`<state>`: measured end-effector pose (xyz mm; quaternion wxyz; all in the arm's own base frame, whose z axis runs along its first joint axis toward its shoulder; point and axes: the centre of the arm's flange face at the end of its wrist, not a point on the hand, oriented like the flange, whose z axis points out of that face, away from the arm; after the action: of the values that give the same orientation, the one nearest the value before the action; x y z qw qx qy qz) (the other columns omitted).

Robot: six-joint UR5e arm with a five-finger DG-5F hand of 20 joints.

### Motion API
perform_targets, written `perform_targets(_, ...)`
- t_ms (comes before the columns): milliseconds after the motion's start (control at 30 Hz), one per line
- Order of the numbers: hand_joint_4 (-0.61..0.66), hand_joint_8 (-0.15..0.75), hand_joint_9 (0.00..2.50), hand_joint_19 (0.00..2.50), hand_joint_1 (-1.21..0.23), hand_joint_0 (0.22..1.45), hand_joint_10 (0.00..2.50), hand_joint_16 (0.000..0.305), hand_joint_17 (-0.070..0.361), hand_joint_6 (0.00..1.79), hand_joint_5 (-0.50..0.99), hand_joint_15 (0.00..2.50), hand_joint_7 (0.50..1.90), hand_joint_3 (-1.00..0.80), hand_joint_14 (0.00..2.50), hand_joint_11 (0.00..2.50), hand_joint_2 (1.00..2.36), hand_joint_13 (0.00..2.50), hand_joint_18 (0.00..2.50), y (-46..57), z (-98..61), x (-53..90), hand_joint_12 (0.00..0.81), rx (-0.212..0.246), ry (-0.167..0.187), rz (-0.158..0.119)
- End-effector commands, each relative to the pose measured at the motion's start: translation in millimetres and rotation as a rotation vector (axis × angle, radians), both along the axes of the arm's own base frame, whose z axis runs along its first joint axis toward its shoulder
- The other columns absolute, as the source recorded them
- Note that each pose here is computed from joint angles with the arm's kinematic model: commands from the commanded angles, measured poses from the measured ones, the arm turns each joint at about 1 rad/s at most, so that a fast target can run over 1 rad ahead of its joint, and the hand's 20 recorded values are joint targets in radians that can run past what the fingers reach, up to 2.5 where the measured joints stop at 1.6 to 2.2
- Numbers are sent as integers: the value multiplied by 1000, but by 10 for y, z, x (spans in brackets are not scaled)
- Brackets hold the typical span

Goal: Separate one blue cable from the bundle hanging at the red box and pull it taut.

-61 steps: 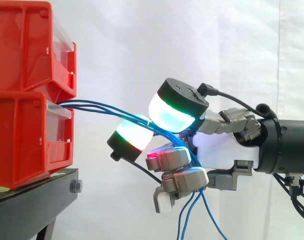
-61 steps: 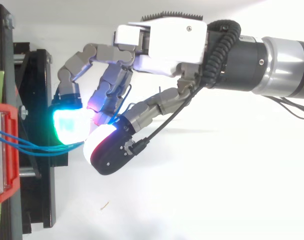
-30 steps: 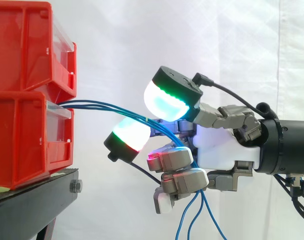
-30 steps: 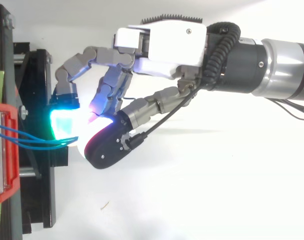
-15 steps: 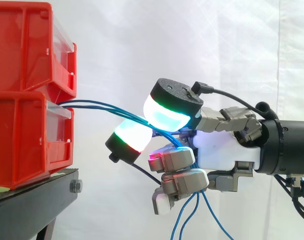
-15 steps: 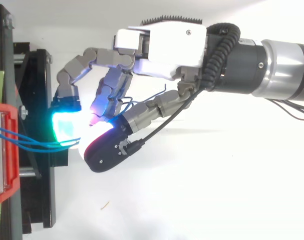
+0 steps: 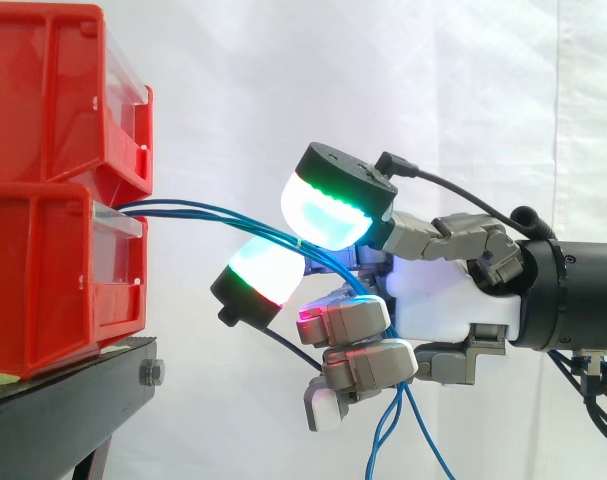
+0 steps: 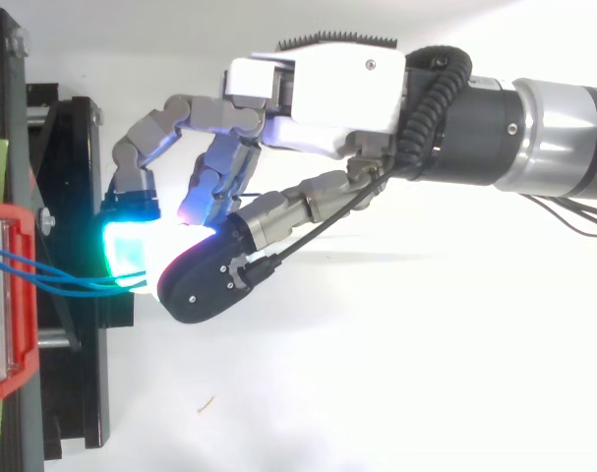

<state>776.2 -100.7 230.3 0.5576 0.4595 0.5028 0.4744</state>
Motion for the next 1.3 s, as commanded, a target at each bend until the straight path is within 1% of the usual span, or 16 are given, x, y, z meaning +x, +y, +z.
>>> perform_targets(0,84,236,1165,720,-670,550,5,49,110,839,-185,1479,969,-500,19,1792,1000,1289,818,0,-2,-1,328,0,0,0)
perform_targets(100,80,231,1156,718,-794,547,5,50,112,842,-195,1481,956,-500,19,1787,1000,1285,812,2,-2,-1,334,0,0,2)
perform_targets(200,86,233,1146,715,-857,533,4,51,114,843,-200,1484,948,-500,19,1783,1000,1284,810,0,-2,-1,345,0,0,0)
perform_targets(300,84,243,1147,706,-867,529,4,51,114,844,-200,1478,937,-500,19,1780,1000,1284,813,0,-2,-1,340,0,0,0)
perform_targets(433,68,223,1161,719,-793,602,5,48,108,838,-193,1477,954,-500,21,1792,1000,1277,808,10,-2,1,322,0,0,0)
perform_targets(500,68,222,1161,710,-800,650,7,47,107,837,-193,1475,961,-500,22,1798,1000,1276,809,7,-9,-3,318,0,2,-3)
perform_targets(600,63,226,1153,711,-827,659,6,48,107,834,-195,1481,972,-482,21,1802,1001,1276,807,7,-9,-3,324,0,2,-3)
perform_targets(867,61,225,1099,709,-903,598,8,48,109,833,-203,1483,973,-500,21,1790,1000,1241,785,7,-2,1,332,0,0,-3)
perform_targets(900,52,220,1091,693,-901,656,7,48,109,834,-203,1482,987,-500,22,1785,1000,1232,779,7,-9,-3,324,0,2,-3)
perform_targets(933,37,219,1081,693,-887,676,7,48,109,835,-204,1474,1015,-318,21,1788,1016,1230,778,6,-9,-3,329,0,2,-5)
perform_targets(967,31,224,1067,692,-872,670,7,49,109,843,-208,1472,1016,-210,21,1776,1023,1227,778,6,-9,-3,332,0,2,-5)
perform_targets(1000,40,221,1053,693,-840,665,8,49,110,857,-214,1460,981,-66,21,1774,1030,1221,775,7,-9,-3,335,0,2,-3)
perform_targets(1067,60,223,1024,696,-830,660,6,49,111,861,-221,1465,963,-9,22,1774,1030,1193,750,7,-9,-3,329,0,2,-3)
perform_targets(1167,72,223,986,684,-883,658,6,50,113,858,-230,1453,962,-170,22,1772,1023,1164,738,7,-9,-3,336,0,2,-3)
perform_targets(1200,66,227,978,685,-941,656,6,50,113,855,-232,1451,960,-348,24,1773,1012,1146,736,7,-9,-3,342,0,2,-3)
perform_targets(1267,68,227,964,676,-938,664,7,50,112,855,-232,1441,939,-500,23,1773,1000,1133,730,7,-9,-3,341,0,2,-3)
